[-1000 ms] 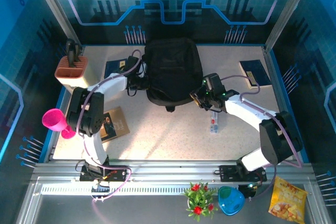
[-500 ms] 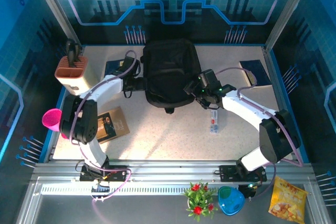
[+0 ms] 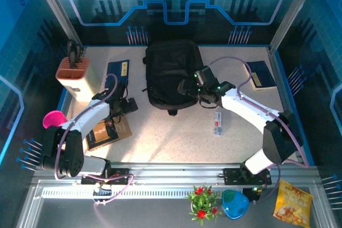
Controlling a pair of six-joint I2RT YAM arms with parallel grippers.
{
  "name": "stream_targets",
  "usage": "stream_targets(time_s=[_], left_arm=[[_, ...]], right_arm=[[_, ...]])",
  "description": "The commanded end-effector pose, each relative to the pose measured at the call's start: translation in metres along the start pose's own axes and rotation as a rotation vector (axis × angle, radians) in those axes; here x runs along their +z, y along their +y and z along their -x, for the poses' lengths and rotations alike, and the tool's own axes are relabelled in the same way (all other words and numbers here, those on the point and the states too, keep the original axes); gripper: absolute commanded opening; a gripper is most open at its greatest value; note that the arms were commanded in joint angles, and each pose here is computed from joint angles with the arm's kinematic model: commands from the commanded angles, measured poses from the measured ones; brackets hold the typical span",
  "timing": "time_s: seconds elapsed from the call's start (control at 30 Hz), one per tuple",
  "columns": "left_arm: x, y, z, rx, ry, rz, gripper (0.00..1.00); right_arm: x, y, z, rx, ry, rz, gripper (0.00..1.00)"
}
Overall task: Pack the student bag
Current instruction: Move the book from the bottom-left of the table.
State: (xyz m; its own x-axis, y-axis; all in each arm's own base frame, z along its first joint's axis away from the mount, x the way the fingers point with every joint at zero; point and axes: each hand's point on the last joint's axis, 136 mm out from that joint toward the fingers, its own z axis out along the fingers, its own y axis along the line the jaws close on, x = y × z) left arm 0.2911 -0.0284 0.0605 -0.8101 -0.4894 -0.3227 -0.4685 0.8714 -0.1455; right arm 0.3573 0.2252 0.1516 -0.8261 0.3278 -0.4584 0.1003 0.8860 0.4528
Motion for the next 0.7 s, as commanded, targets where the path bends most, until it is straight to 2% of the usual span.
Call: stream_targets(time_s=[0.0, 0.17, 0.37, 0.67], left_arm=[[0.008, 0.007, -0.003, -0.096, 0.033, -0.021, 0.99], [0.029, 0.010, -0.010, -0.106, 0.084, -0.034, 0.99], [0.038, -0.016, -0.030, -0.044, 0.178, -0.149, 0.91], [0.025, -0.063, -0.099, 0.088, 0.270, -0.211, 0.90]], right_arm=[[0.004, 0.008, 0.001, -0.064, 0.007, -0.010, 1.00], [0.010, 0.013, -0.005, -0.039, 0.029, -0.009, 1.00], [0.011, 0.011, -0.009, -0.025, 0.047, -0.015, 1.00], [0.011, 0.022, -0.004, -0.101, 0.049, 0.016, 1.00]])
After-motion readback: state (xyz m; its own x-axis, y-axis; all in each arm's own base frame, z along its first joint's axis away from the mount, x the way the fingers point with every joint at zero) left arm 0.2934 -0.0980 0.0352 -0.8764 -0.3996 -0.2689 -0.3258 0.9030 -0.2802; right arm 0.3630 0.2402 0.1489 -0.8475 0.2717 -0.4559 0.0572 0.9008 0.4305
